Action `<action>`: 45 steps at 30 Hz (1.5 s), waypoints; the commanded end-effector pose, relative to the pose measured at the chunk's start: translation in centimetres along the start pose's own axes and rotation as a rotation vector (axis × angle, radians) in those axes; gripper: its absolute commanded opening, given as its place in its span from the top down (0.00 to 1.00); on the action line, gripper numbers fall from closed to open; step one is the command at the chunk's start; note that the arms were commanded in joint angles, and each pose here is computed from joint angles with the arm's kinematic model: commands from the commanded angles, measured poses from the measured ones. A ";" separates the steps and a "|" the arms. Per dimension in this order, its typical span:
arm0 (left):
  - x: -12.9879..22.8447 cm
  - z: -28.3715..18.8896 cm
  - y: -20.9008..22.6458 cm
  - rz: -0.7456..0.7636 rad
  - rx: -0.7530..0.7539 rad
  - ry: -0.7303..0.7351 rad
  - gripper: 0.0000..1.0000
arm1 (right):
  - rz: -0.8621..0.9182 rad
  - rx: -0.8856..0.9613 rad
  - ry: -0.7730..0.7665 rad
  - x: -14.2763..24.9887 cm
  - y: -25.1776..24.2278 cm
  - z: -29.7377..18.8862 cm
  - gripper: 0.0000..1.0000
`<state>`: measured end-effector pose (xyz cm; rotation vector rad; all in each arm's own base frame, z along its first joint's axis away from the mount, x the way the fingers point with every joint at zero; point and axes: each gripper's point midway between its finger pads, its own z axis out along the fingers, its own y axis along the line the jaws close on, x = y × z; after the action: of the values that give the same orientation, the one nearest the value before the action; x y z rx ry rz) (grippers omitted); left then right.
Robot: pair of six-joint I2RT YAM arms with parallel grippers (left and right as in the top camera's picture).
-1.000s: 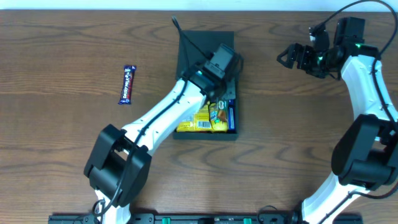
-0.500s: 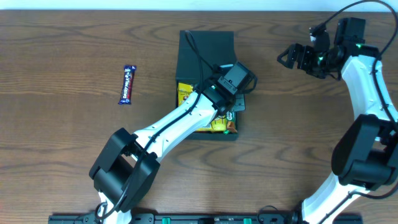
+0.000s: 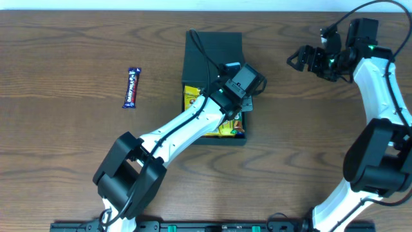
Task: Pack container
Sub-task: 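Lower the KitKat into the box and open the left gripper, then return the left gripper to the blue candy bar and grasp it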
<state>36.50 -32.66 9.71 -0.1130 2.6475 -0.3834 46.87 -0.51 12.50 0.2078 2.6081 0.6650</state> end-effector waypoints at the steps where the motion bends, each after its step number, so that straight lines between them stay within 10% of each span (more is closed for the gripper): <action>1: 0.4 1.5 0.8 0.002 -0.041 0.001 0.94 | 0.000 -0.003 -0.040 -1.0 0.3 -1.5 0.01; 8: 0.0 1.7 0.2 0.031 -0.017 -0.017 0.92 | 0.000 -0.003 -0.040 -1.0 0.3 -1.5 0.01; 11: 0.0 1.7 0.2 0.031 -0.016 -0.018 0.36 | 0.000 -0.003 -0.040 -1.0 0.3 -1.5 0.01; 14: -0.1 1.7 0.2 0.029 -0.013 -0.021 0.11 | 0.000 -0.003 -0.041 -1.0 0.3 -1.5 0.01; 27: -7.7 -3.7 0.0 0.255 -0.077 -0.313 0.11 | 0.000 -0.003 -0.040 -1.0 0.3 -1.5 0.01; 38: -13.7 -8.7 18.7 0.141 -0.593 -0.298 0.02 | -0.002 -0.003 -0.044 -1.1 0.3 -1.5 0.01; 45: -15.1 -5.9 27.3 -0.028 -0.508 -0.160 0.01 | -0.003 -0.004 -0.042 -1.0 0.4 -1.4 0.01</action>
<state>46.32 -3.59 15.75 -0.3457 2.4399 0.3715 46.89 -0.52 12.51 0.2073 2.6071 0.6646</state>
